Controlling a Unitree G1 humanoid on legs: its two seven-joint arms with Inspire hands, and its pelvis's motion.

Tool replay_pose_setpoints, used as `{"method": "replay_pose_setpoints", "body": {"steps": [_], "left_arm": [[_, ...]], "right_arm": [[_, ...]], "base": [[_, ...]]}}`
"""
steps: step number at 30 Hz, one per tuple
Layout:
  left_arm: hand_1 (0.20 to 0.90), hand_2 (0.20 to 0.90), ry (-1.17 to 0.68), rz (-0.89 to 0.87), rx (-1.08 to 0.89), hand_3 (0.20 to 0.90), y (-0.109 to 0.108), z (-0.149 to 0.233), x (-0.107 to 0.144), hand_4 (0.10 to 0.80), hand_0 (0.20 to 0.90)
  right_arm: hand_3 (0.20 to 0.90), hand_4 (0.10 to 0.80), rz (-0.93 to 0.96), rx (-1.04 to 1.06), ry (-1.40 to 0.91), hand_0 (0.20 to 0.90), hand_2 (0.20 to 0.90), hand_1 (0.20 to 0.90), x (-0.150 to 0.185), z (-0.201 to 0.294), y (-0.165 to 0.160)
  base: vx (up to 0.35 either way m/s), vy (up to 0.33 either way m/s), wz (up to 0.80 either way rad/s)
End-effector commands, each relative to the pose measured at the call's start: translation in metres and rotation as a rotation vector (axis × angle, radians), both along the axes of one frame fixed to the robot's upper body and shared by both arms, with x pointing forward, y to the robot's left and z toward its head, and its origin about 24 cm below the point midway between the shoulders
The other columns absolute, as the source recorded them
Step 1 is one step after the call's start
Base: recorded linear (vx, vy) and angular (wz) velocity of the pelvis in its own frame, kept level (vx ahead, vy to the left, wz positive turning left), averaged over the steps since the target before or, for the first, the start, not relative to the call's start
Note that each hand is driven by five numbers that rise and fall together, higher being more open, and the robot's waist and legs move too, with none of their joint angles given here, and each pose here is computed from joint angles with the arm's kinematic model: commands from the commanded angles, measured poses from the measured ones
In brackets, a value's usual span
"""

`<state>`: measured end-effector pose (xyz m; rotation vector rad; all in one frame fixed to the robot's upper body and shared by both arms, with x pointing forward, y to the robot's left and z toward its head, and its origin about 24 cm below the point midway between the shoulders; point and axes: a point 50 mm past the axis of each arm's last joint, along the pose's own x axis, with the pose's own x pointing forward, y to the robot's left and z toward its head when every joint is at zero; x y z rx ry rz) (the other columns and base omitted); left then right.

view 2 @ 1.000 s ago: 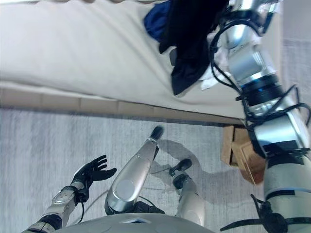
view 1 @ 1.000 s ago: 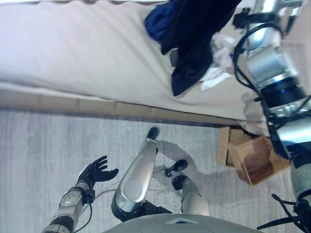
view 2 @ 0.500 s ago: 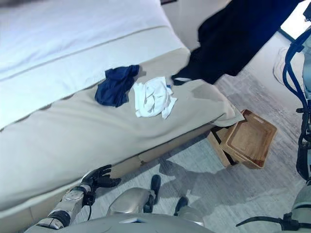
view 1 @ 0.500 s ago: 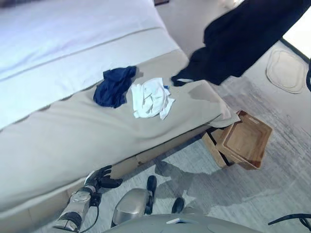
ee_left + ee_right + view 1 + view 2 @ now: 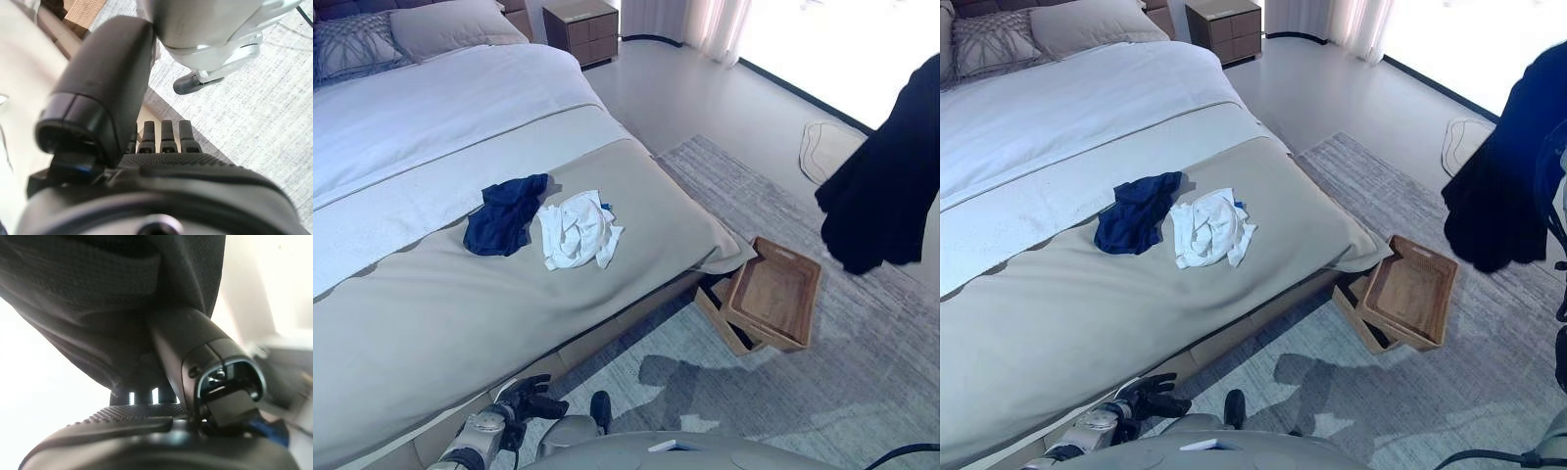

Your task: Pick up the clothes from the bed and place them into the basket

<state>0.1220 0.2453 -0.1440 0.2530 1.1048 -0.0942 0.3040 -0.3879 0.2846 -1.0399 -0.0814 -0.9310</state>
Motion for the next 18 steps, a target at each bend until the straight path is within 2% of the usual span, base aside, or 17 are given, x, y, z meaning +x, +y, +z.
{"method": "replay_pose_setpoints", "body": {"steps": [1,6,12,18], "left_arm": [[0.9,0.9,-0.022,-0.074,0.061,0.9,0.012,0.009,0.017,0.8,0.9],[0.9,0.9,-0.176,-0.056,0.034,0.9,0.006,0.028,0.059,0.8,0.9],[0.9,0.9,-0.257,-0.026,-0.04,0.9,-0.007,0.033,0.066,0.8,0.9],[0.9,0.9,-0.266,-0.02,-0.061,0.9,-0.004,0.036,0.065,0.8,0.9]], "right_arm": [[0.2,0.1,-0.037,-0.167,-0.18,0.3,0.3,0.3,-0.016,0.066,0.006],[0.2,0.1,-0.108,-0.131,-0.226,0.3,0.3,0.3,-0.008,0.081,0.004],[0.2,0.1,-0.165,-0.057,-0.257,0.3,0.3,0.3,-0.007,0.081,-0.003],[0.2,0.1,-0.193,-0.035,-0.277,0.3,0.3,0.3,-0.012,0.075,-0.012]], "base": [[-0.333,-0.176,-0.04],[-0.354,-0.135,-0.05],[-0.119,-0.063,-0.16],[0.002,-0.048,-0.11]]}}
